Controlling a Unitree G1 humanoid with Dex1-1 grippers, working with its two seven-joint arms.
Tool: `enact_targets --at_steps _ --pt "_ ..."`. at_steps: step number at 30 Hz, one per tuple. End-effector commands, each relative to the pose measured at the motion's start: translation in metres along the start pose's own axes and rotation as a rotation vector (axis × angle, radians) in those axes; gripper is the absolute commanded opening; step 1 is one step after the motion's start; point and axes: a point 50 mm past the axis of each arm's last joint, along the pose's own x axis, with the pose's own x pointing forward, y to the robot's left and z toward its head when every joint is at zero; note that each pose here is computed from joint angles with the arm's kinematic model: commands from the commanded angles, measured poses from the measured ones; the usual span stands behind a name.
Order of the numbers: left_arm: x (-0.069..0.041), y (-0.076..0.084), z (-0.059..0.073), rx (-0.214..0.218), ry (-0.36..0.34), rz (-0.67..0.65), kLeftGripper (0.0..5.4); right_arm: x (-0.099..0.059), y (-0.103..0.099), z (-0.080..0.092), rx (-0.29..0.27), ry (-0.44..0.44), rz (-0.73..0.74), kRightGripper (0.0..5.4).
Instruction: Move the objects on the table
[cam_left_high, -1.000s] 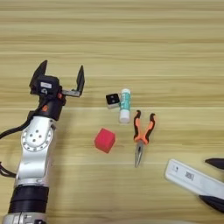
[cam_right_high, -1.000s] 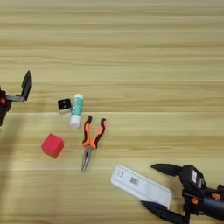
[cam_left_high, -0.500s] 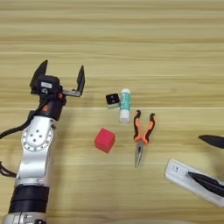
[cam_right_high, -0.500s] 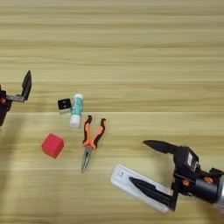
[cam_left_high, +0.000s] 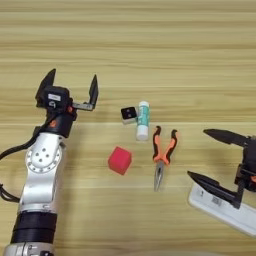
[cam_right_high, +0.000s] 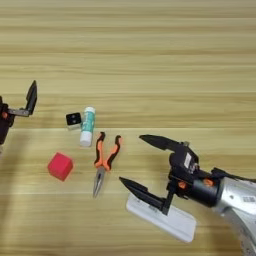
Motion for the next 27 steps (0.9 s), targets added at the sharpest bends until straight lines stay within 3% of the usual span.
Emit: enact_targets --at_steps 1,7,13,27 --pt "0.001 -0.002 0.002 0.004 -0.012 -0.004 5.40 0.015 -0.004 0.006 -0.026 -0.003 0.007 5.38" --pt "0.001 -0.003 0.002 0.002 -0.013 -0.003 5.40 0.033 -0.007 0.007 -0.049 0.017 0.006 5.38" --pt "0.000 -0.003 0.002 0.002 -0.014 0.001 5.40 0.053 -0.006 0.006 -0.035 0.051 0.020 5.38" --pt "-0.002 -0.005 0.000 -0.003 0.001 0.003 5.40 0.091 0.004 -0.013 -0.006 0.148 0.087 5.38"
